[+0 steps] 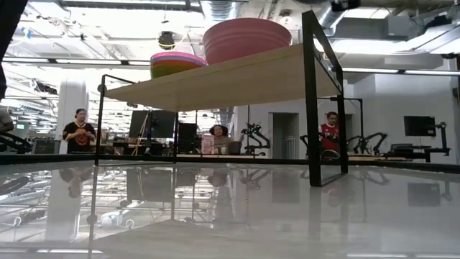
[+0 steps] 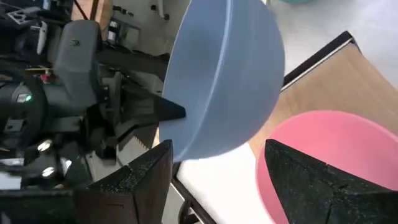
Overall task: Place and stack bowls onto a shelf
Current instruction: Stack the large blue bowl on the top of the large pink bowl on the shelf
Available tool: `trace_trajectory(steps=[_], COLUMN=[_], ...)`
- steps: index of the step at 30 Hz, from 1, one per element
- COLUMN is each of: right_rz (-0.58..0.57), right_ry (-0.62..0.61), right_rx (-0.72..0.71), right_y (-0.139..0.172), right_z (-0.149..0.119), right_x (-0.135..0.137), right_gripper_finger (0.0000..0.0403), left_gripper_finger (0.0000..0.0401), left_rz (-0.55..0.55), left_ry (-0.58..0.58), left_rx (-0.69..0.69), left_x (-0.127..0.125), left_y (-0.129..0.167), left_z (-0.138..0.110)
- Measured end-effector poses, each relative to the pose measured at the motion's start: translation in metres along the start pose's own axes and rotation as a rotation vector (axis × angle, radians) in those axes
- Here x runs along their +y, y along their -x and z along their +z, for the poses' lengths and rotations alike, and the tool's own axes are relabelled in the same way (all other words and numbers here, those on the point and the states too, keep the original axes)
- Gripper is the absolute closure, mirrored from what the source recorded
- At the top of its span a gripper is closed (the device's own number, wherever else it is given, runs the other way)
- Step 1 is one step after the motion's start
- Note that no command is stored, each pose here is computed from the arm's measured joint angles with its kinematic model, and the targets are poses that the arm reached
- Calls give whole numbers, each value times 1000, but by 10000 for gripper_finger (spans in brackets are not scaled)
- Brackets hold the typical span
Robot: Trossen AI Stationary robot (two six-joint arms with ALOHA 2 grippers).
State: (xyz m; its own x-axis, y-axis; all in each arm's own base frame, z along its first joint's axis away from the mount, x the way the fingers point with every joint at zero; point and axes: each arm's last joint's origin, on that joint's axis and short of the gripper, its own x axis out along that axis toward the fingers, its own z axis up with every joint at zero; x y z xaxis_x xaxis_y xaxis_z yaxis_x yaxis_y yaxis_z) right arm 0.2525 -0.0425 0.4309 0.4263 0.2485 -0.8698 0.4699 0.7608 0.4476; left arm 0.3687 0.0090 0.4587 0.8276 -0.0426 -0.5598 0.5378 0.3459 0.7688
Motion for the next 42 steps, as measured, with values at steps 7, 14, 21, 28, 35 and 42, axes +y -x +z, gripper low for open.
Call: trace_trajectory(steps=[7,14,21,28,35,42], right_rz=[75,70,73,78,92,93], right_ry=[117,167,177,186,220,236], right_rx=[29,91,103,109,115,113], right_y=[-11,-32,-36,-36,-37,-36], right_z=[19,26,26,26,24,24], right_x=[16,25,27,27,30,30], right_gripper_finger=[377,377,377,377,377,377], left_gripper_finger=[163,194,319,389,386,363], left_rz=[-51,-153,-176,-197,-168,-115], left_ry=[2,-10,-35,-37,-43,-28], left_rx=[-56,-90,-119,-209,-247,-215], left_x=[-6,-17,-20,-20,-17,-13], left_y=[-1,0,0,1,1,0], left_z=[6,12,17,20,22,23])
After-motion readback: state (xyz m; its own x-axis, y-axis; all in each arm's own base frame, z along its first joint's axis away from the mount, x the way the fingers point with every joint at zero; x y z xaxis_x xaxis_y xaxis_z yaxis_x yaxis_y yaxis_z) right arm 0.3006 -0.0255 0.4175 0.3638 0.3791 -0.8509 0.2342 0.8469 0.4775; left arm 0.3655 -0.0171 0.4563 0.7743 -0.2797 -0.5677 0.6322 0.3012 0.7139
